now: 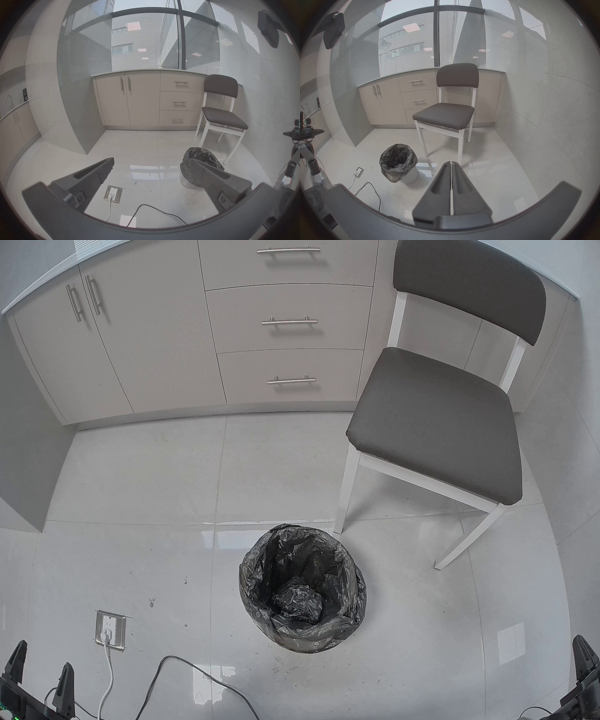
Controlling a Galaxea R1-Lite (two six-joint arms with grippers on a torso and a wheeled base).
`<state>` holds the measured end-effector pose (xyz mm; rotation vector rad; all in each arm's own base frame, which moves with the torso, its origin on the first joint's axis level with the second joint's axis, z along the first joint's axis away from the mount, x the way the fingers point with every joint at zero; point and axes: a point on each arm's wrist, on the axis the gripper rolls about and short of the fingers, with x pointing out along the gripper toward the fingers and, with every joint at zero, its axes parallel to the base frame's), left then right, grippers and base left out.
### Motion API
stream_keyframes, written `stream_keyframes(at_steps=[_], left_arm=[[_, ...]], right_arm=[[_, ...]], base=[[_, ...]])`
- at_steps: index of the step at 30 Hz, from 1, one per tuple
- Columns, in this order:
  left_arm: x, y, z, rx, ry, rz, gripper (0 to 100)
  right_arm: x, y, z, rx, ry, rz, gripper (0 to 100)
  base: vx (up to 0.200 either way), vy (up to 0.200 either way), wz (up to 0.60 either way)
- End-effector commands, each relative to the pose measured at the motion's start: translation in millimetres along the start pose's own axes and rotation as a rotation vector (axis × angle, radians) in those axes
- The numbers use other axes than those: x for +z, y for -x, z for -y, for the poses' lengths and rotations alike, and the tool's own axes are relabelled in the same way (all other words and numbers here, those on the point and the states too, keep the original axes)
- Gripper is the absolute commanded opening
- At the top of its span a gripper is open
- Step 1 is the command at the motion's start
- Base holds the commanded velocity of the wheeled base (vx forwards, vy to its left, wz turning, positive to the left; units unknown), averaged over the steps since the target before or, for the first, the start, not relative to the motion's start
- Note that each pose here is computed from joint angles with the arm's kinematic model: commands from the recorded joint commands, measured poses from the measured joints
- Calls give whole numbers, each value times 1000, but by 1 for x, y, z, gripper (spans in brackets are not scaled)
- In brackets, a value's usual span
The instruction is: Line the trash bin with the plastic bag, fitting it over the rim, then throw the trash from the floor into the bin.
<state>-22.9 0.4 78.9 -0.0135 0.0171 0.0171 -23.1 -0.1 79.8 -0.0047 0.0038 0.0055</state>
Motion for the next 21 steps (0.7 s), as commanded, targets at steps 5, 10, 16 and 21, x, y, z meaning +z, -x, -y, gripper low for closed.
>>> stream_keyframes(at_steps=[5,10,16,21], left_arm=[[-4,0,0,0,0,5,100],[-3,0,0,0,0,6,100],[-4,0,0,-2,0,5,100],[-4,0,0,0,3,5,100]], right_arm=[[-4,0,0,1,-3,-1,0],[-4,0,0,1,-3,-2,0],[-4,0,0,1,-3,-1,0],[-4,0,0,1,-3,-1,0]], base=[[0,0,0],[0,0,0],[0,0,0],[0,0,0]])
